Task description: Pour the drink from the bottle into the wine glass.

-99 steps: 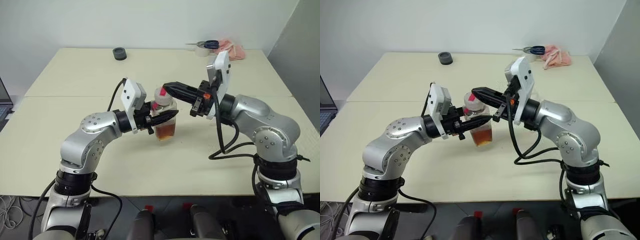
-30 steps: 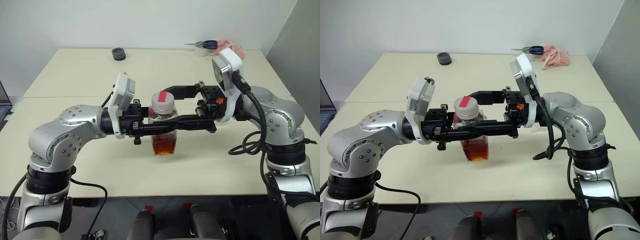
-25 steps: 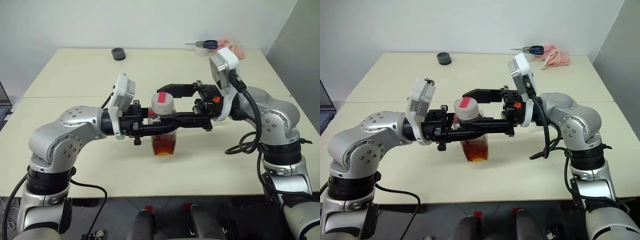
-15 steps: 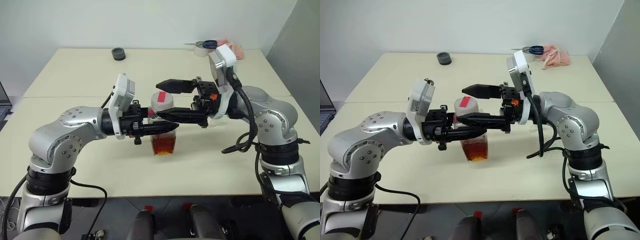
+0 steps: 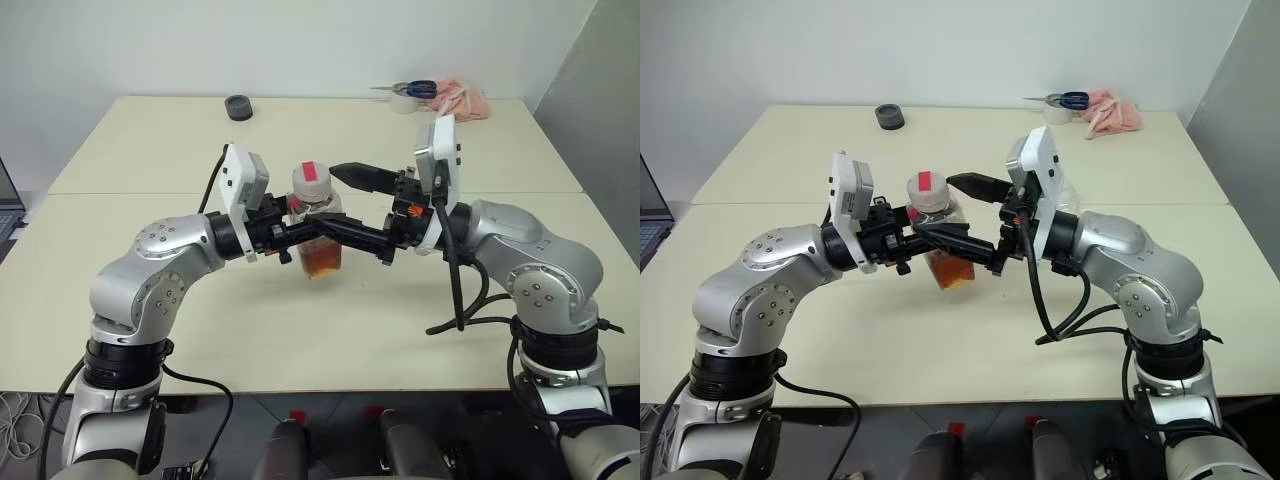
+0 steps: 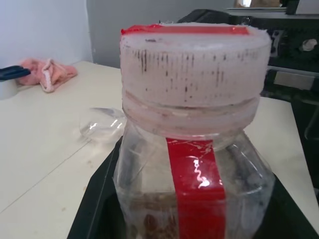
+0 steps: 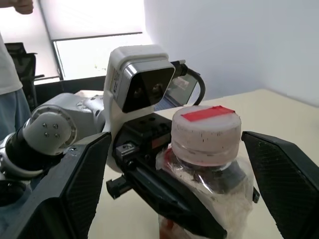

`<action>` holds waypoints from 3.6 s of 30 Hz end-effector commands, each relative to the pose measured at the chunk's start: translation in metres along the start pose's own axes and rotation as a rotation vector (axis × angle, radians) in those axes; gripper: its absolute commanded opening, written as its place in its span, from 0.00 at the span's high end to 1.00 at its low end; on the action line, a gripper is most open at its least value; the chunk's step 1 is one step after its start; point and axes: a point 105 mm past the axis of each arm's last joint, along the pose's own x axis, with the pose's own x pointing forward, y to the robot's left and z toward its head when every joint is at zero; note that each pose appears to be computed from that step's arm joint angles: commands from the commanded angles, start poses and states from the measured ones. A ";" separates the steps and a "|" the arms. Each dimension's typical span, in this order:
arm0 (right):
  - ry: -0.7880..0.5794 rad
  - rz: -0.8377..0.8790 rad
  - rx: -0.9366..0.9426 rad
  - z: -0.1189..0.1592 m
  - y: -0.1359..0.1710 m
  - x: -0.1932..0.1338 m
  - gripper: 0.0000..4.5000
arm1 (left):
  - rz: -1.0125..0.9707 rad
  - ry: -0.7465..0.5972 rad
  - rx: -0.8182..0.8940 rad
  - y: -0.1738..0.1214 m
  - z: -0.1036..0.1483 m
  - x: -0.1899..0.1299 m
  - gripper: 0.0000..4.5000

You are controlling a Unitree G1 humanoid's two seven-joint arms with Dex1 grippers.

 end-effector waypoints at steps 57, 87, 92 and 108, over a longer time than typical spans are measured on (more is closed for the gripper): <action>-0.041 0.061 0.022 0.014 -0.002 -0.013 0.01 | -0.080 -0.014 0.052 -0.022 0.012 0.000 0.59; -0.220 -0.027 -0.067 0.047 -0.026 -0.001 0.60 | -0.074 -0.008 0.037 -0.025 0.008 -0.003 0.59; -0.257 -0.057 -0.134 0.057 -0.034 -0.009 0.60 | -0.068 -0.011 0.029 -0.026 0.007 -0.002 0.59; -0.244 -0.148 -0.147 0.048 -0.045 -0.023 0.60 | -0.058 -0.021 0.015 -0.028 0.006 0.000 0.59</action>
